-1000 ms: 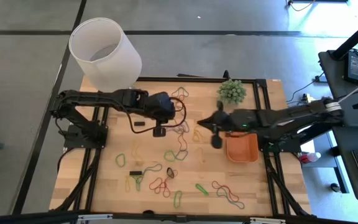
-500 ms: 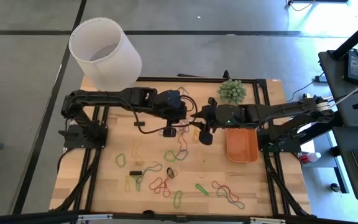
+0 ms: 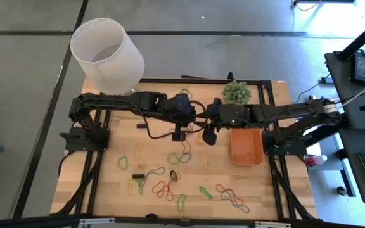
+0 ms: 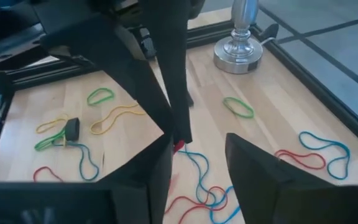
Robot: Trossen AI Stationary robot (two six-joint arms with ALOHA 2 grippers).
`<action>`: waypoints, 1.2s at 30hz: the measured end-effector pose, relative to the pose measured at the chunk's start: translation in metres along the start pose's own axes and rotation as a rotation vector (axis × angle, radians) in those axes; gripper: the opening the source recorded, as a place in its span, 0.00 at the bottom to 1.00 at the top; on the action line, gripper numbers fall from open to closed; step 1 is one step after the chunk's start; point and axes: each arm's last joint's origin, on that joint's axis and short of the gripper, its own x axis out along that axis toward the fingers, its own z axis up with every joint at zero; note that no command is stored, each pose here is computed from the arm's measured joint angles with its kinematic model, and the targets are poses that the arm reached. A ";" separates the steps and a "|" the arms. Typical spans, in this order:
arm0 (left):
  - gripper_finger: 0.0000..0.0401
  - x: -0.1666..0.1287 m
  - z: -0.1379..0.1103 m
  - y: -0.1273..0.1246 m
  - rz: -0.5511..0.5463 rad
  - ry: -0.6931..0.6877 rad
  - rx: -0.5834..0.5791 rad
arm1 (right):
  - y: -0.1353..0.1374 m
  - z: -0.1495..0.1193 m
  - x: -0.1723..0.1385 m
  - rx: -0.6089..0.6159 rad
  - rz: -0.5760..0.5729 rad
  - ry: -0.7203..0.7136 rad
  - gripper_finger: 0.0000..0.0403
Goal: Pick and place rubber bands into bin
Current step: Put the red rubber band into the orange bin
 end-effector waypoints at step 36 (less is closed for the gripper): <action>0.19 -0.006 0.005 0.004 0.135 -0.038 0.003 | -0.008 0.000 0.003 -0.015 0.023 0.025 0.01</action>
